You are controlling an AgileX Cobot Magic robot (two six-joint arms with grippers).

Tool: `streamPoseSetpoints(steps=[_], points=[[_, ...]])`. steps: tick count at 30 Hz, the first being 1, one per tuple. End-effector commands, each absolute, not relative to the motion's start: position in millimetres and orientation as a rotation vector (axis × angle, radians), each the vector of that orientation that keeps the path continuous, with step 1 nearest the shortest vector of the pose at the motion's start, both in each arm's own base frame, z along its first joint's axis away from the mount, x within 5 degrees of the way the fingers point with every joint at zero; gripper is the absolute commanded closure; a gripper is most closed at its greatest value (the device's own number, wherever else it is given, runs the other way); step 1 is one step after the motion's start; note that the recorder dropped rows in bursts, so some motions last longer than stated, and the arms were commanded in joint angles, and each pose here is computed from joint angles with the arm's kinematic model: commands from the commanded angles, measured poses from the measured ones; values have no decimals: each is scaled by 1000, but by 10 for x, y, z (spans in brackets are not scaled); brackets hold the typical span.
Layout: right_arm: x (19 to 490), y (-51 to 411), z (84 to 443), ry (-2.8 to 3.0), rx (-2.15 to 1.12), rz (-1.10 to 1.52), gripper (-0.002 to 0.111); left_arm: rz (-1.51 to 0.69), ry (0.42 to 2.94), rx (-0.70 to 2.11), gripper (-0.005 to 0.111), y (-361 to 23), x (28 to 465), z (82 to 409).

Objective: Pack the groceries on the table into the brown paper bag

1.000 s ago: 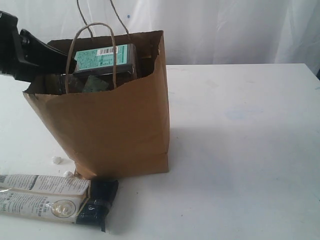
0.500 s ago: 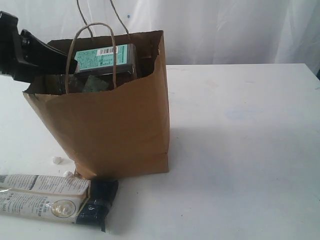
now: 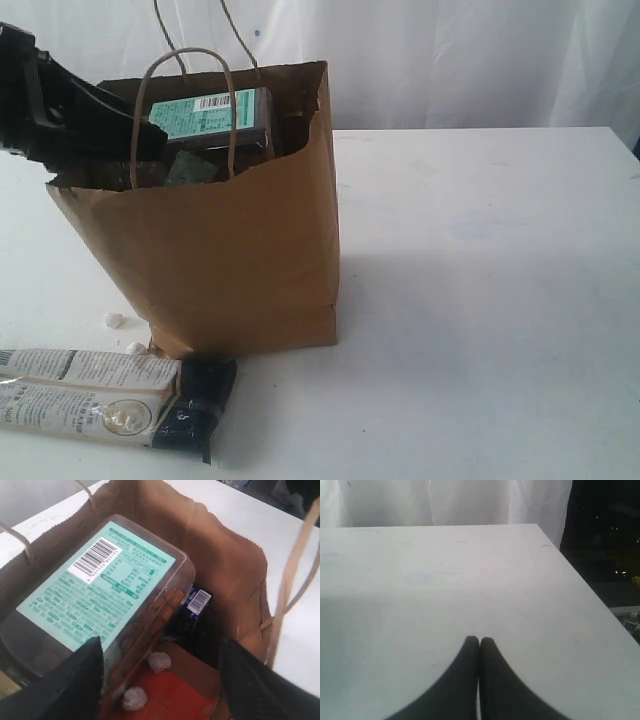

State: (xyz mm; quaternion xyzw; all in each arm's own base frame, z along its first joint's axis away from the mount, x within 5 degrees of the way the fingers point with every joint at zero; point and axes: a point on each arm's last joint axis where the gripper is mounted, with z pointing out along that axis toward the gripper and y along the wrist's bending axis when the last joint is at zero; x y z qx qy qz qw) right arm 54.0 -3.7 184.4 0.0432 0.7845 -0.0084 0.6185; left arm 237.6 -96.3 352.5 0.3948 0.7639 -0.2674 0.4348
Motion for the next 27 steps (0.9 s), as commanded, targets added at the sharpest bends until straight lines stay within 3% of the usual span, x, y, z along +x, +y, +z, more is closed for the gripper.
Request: streamPoseSetpoints(steps=[1, 4, 7, 10, 21, 25, 27], points=[[540, -38, 1848, 1795, 102, -20, 108, -617, 1943, 841, 43, -918, 2447, 3538], [540, -38, 1848, 1795, 102, -20, 108, -473, 2030, 715, 61, -805, 2531, 3492], [540, -38, 1848, 1795, 102, -20, 108, -402, 2038, 696, 92, -762, 2561, 3484], [540, -38, 1848, 1795, 102, -20, 108, -401, 2051, 722, 107, -763, 2547, 3468], [540, -38, 1848, 1795, 102, -20, 108, -338, 1958, 702, 107, -716, 2401, 3674], [540, -38, 1848, 1795, 102, -20, 108, -124, 1874, 741, 107, -591, 2234, 3830], [540, -38, 1848, 1794, 115, -9, 108, -16, 1913, 658, 107, -484, 2265, 3709]])
